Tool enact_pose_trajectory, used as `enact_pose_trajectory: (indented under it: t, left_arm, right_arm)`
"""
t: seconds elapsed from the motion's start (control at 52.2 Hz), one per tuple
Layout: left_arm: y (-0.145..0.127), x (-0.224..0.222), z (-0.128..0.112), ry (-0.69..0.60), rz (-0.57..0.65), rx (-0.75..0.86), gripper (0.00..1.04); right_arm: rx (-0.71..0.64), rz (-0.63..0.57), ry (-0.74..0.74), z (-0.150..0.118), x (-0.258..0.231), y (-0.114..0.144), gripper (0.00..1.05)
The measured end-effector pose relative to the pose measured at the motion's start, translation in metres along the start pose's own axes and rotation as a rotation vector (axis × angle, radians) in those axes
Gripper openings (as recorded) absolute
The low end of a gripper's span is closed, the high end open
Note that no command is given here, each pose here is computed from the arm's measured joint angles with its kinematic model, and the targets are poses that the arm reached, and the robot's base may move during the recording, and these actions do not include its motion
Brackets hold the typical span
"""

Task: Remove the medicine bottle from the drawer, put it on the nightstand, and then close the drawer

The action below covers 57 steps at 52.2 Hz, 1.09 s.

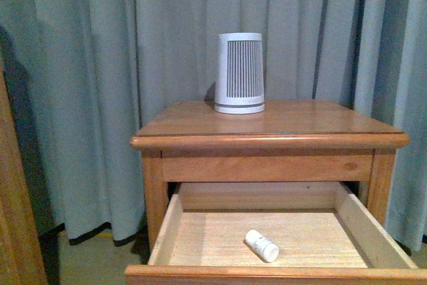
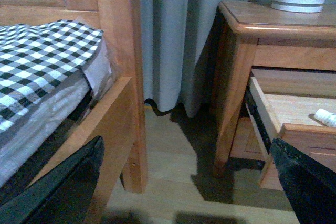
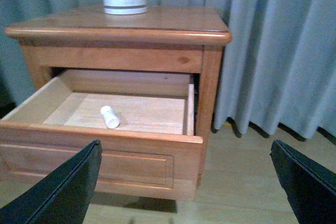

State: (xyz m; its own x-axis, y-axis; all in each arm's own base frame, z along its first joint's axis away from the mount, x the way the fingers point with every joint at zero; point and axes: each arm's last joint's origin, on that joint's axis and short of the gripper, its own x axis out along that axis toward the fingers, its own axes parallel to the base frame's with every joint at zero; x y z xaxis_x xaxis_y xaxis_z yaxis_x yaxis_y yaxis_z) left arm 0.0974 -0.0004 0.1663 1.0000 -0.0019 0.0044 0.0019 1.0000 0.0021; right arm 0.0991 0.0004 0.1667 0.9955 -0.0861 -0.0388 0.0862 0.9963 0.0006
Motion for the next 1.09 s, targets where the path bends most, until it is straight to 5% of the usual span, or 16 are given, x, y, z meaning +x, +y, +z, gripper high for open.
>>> enact_pose_trajectory:
  t: [0.115,0.249,0.364,0.632,1.091]
  left_arm:
    - [0.0,0.0,0.0,0.0,0.0,0.0,0.98]
    - [0.0,0.0,0.0,-0.001,0.0,0.0,0.98]
    - [0.0,0.0,0.0,-0.001,0.0,0.0,0.98]
    - [0.0,0.0,0.0,-0.001,0.0,0.0,0.98]
    - [0.0,0.0,0.0,-0.001,0.0,0.0,0.98]
  right_arm:
    - [-0.011,-0.162,0.063,0.021,0.024,0.005,0.98]
    - [0.005,-0.103,0.096,0.059,0.073,0.021,0.98]
    - [-0.023,-0.028,0.265,0.07,0.128,0.042,0.98]
    - [-0.079,0.083,0.487,0.056,0.244,0.096,0.98]
    - [-0.124,0.12,0.689,-0.023,0.329,0.141,0.98]
